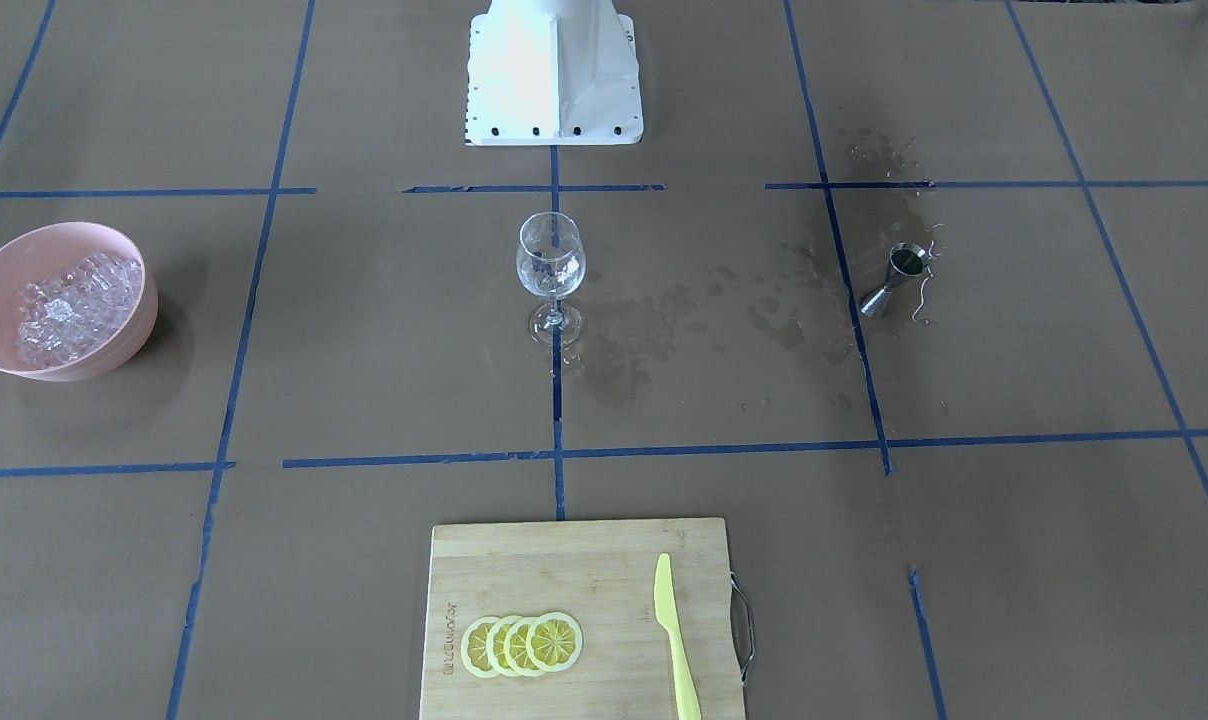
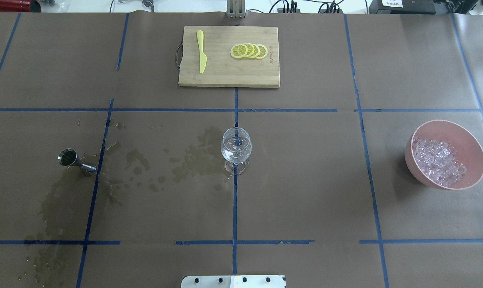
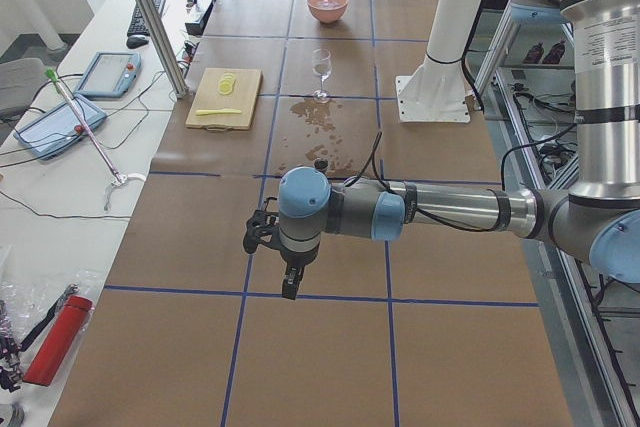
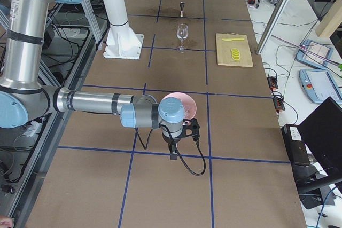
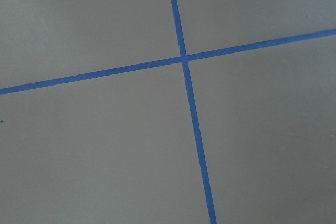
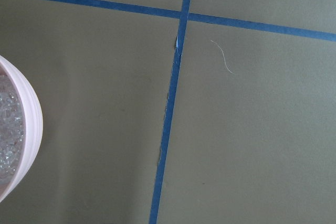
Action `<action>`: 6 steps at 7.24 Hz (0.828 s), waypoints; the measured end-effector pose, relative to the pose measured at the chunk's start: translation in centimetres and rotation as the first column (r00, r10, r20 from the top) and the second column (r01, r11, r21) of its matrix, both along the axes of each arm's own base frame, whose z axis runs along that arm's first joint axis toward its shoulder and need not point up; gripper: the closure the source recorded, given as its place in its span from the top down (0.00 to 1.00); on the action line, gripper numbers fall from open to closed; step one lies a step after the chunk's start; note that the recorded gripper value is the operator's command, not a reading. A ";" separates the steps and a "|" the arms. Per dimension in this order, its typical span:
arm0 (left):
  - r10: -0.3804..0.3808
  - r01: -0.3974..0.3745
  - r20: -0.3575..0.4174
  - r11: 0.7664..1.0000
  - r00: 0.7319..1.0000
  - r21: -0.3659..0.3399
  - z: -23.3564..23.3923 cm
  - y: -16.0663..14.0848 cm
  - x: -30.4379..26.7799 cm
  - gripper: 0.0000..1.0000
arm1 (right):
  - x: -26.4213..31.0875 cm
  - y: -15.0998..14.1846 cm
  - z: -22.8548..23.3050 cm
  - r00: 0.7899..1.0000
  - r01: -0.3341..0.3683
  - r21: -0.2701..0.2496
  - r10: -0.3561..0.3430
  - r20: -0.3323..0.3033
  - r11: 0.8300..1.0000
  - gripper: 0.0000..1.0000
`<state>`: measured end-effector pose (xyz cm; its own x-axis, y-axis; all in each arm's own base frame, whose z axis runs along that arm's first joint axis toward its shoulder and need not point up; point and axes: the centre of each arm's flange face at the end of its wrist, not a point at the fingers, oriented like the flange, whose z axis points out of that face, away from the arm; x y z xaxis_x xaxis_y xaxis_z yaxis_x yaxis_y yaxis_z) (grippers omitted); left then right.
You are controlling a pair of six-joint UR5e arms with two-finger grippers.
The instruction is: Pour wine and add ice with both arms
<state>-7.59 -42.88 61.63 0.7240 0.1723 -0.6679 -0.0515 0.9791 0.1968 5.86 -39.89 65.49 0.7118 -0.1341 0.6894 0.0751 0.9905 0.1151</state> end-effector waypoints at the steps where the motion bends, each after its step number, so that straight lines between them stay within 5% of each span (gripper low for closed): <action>1: 0.000 0.000 0.000 1.000 1.000 0.003 -0.2 0.0 0.0 1.00 | 0.0 0.0 0.0 1.000 0.000 0.000 0.000 0.000 1.000 1.00; 6: -0.001 0.001 0.007 0.999 1.000 0.046 -1.2 -0.3 0.0 1.00 | 0.0 -0.5 -2.9 1.000 -0.004 0.055 0.004 0.000 0.998 1.00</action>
<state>-7.64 -43.20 60.47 0.7286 0.2020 -0.6545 -0.0517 0.9690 0.2415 5.84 -40.35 62.63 0.7124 -0.1693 0.6810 0.0715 0.9829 0.1695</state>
